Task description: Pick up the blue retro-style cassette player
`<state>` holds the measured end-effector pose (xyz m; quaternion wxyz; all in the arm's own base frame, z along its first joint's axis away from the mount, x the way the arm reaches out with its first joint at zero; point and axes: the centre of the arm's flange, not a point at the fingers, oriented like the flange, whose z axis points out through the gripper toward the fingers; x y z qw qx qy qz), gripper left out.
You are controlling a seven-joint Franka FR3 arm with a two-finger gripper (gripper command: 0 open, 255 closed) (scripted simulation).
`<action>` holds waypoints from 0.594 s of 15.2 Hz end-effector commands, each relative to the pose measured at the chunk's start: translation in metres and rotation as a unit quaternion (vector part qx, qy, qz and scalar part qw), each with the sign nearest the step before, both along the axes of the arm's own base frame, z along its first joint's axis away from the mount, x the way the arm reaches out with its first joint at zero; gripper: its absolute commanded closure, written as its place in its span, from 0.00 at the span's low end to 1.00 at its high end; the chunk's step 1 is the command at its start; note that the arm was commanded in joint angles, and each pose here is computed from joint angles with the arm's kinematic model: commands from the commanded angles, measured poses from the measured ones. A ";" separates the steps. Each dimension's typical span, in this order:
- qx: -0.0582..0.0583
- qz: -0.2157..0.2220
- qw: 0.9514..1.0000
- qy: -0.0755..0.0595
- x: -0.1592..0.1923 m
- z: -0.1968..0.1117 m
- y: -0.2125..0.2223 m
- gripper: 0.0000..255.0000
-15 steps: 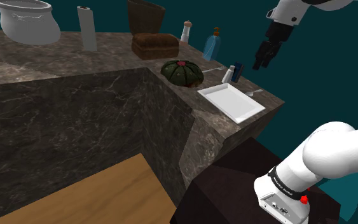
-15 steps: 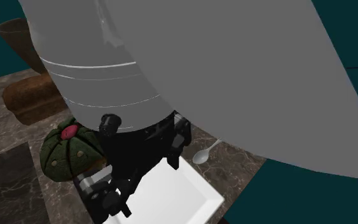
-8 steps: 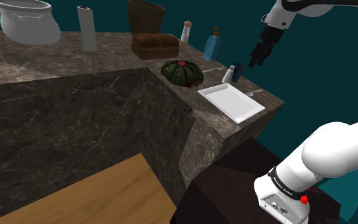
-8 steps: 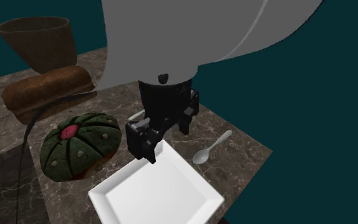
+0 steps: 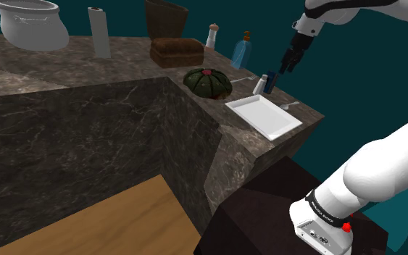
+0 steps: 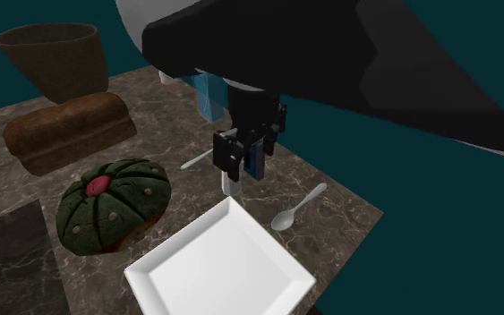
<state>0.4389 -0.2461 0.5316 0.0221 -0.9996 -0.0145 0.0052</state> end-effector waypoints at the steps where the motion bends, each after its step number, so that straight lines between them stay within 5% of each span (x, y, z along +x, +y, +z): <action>1: -0.001 0.001 1.000 -0.003 0.012 -0.005 -0.022 0.00; 9: -0.001 0.004 1.000 -0.011 0.062 -0.026 -0.102 0.00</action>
